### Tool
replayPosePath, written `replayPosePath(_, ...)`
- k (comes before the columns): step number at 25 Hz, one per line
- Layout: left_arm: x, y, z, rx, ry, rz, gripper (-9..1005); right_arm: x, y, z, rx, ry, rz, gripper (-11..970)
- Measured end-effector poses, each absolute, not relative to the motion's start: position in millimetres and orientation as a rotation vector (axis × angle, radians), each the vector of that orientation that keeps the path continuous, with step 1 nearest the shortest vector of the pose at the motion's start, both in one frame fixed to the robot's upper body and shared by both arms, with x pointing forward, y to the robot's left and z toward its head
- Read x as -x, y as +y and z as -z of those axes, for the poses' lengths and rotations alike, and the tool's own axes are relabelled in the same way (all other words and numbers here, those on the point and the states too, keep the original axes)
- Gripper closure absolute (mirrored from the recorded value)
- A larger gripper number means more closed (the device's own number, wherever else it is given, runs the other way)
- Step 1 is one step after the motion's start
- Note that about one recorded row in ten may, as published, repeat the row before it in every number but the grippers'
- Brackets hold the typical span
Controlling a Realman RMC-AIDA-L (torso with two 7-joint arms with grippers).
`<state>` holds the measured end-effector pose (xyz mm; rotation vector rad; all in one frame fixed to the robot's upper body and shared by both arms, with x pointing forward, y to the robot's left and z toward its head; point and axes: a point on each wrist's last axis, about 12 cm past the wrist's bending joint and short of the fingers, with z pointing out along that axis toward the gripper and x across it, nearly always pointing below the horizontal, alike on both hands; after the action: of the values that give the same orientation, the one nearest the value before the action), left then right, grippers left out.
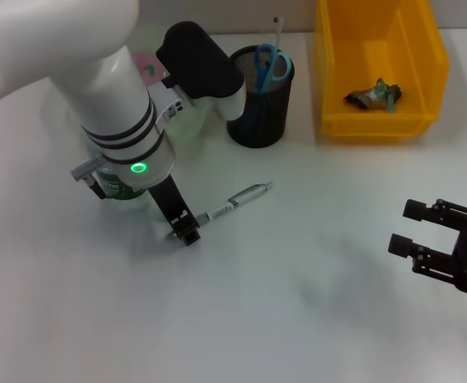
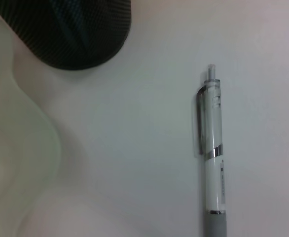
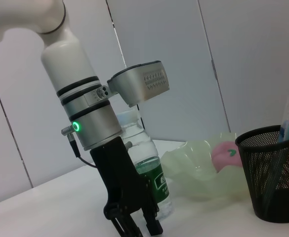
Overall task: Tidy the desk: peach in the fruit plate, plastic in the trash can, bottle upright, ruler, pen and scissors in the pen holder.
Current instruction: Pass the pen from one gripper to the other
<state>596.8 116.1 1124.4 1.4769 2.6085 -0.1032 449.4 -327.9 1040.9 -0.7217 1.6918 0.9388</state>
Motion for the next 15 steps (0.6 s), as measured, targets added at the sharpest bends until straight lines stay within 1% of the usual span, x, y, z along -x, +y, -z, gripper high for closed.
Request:
replayPosePath(5, -597.2, 115.7, -1124.5, -1.478, 2.607, 0.102, 546, -450.2, -328.1, -1041.1, 0.723, 1.693, -0.936, 403)
replayPosePath(15, -597.4, 115.3, -1125.0, -1.482, 2.604, 0.1, 543, -453.5, -327.8, -1041.6, 0.727, 1.695, -0.927, 409)
